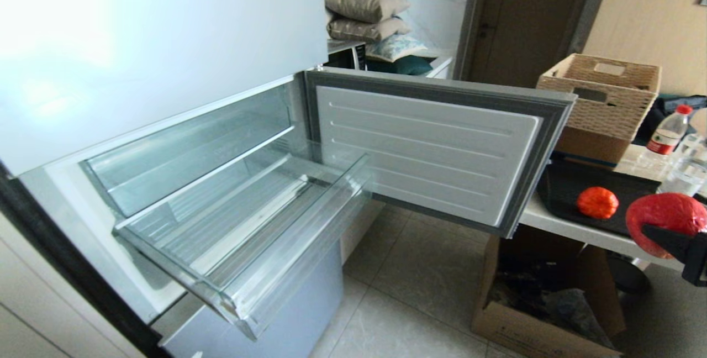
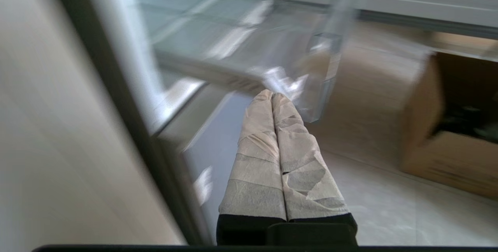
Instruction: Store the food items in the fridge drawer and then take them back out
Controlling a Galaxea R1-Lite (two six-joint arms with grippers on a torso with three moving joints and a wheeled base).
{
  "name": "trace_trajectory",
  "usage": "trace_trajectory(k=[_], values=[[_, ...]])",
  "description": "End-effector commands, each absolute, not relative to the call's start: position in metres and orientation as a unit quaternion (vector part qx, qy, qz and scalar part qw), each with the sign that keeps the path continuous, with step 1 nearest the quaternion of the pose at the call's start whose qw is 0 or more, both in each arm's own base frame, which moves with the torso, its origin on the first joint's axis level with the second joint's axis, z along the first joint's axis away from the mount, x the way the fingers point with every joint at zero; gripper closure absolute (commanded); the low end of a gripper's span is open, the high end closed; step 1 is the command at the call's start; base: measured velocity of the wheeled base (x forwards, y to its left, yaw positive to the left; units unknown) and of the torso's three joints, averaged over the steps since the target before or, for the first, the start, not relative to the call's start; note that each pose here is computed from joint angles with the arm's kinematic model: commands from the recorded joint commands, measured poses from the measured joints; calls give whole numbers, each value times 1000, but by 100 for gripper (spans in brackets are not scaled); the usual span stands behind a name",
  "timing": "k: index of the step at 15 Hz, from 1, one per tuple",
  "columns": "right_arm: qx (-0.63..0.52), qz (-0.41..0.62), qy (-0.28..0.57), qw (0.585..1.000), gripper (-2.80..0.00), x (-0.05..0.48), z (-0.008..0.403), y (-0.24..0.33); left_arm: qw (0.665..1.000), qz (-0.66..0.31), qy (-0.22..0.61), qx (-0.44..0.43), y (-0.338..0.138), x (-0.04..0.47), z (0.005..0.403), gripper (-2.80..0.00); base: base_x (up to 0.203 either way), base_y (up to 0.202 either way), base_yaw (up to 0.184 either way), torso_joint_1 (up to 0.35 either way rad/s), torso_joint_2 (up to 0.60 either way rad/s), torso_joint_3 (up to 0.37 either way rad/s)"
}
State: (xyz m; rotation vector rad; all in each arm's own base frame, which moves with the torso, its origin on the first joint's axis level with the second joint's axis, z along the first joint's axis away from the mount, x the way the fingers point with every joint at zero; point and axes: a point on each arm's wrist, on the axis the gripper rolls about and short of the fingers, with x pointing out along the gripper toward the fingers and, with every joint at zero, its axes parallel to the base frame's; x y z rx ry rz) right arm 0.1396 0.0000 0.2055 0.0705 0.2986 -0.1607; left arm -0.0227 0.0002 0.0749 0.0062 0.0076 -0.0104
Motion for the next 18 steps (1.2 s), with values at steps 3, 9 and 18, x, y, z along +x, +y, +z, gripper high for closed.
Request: trace_trajectory(k=[3, 9, 18], values=[[83, -168, 178, 966, 0, 170, 195, -47, 1000, -5, 5, 3, 0, -23, 75, 0, -2, 3, -70, 3, 2, 2], [124, -169, 189, 959, 0, 217, 156, -148, 1000, -5, 5, 3, 0, -23, 75, 0, 0, 0, 0, 0, 0, 0], [79, -127, 145, 978, 0, 302, 78, -253, 1000, -5, 5, 3, 0, -23, 75, 0, 0, 0, 0, 0, 0, 0]])
